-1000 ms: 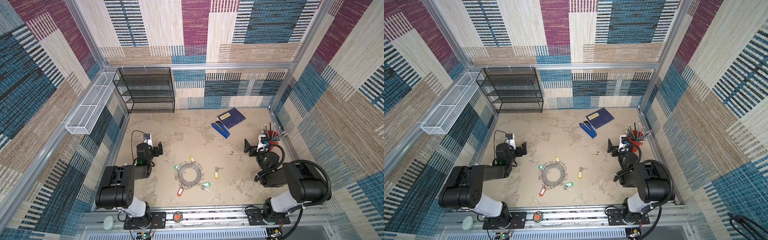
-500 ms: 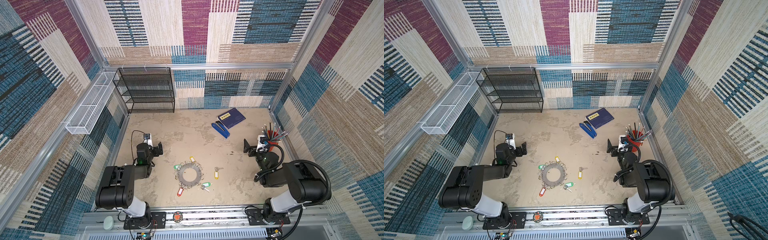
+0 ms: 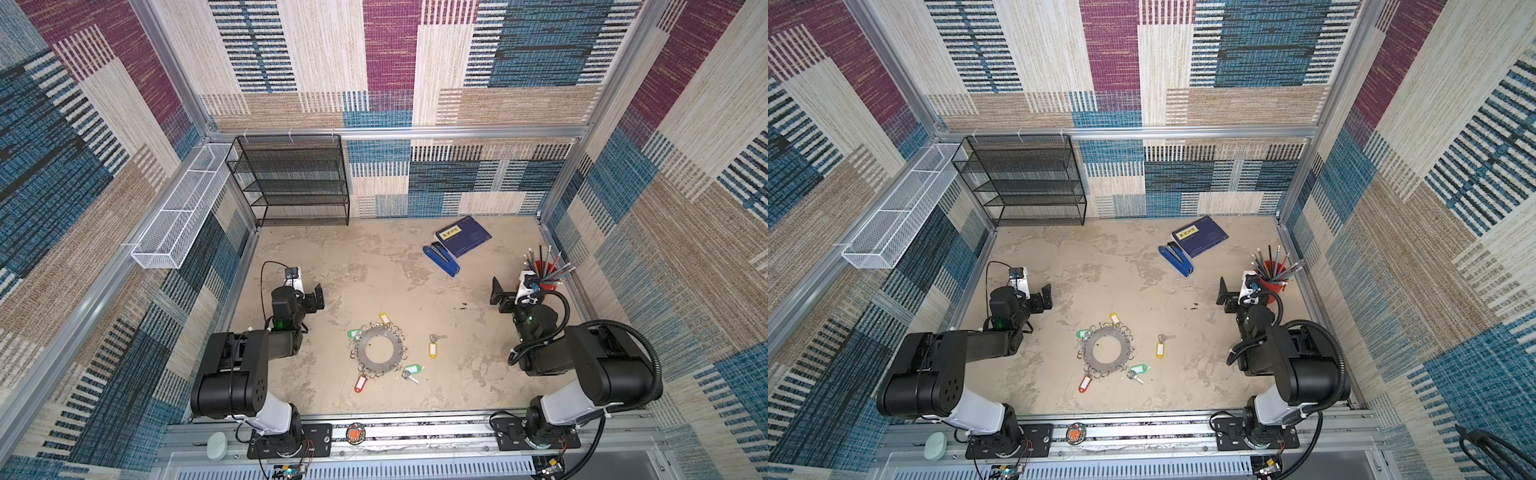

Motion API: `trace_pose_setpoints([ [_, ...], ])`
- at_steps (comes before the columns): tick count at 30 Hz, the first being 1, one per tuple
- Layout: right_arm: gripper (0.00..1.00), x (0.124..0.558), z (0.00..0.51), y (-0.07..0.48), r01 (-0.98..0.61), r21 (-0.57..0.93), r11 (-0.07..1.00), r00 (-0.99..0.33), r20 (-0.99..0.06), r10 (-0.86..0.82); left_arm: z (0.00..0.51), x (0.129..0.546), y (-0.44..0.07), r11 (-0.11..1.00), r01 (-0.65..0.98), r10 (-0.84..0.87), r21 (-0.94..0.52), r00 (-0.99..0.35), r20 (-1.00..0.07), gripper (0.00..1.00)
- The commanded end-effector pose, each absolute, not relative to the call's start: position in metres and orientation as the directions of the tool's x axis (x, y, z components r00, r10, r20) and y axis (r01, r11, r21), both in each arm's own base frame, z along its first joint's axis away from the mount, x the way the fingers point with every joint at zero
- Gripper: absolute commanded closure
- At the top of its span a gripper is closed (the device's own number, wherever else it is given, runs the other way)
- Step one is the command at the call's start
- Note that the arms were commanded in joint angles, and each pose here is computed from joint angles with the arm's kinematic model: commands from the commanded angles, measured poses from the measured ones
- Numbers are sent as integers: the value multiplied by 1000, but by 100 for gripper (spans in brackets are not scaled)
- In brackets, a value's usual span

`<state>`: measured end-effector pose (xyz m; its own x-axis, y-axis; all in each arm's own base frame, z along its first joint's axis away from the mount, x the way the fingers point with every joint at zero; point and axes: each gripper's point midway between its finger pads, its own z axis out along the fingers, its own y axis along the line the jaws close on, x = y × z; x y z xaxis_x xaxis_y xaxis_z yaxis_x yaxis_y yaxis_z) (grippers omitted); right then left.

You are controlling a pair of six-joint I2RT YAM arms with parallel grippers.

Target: Put the keys on the keyring

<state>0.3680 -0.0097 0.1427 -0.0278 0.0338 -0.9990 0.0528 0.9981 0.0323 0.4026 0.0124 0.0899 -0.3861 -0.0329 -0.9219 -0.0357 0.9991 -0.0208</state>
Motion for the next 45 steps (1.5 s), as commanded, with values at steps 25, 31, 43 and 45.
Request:
trace_pose_setpoints([
  [25, 0, 351, 181, 88, -68, 683, 727, -447, -673, 590, 185, 280, -198, 835, 366, 92, -410, -829, -552, 3],
  [31, 0, 327, 160, 143, -195, 617, 762, -617, -681, 393, 152, 239, -230, 719, 675, 589, -166, -718, -372, 31],
  [43, 0, 289, 149, 169, -288, 615, 734, -711, -651, 266, 99, 221, -294, 495, 854, 834, -161, -519, -188, 63],
  [45, 0, 289, 147, 169, -288, 615, 734, -713, -650, 264, 91, 223, -300, 486, 859, 845, -159, -509, -166, 68],
])
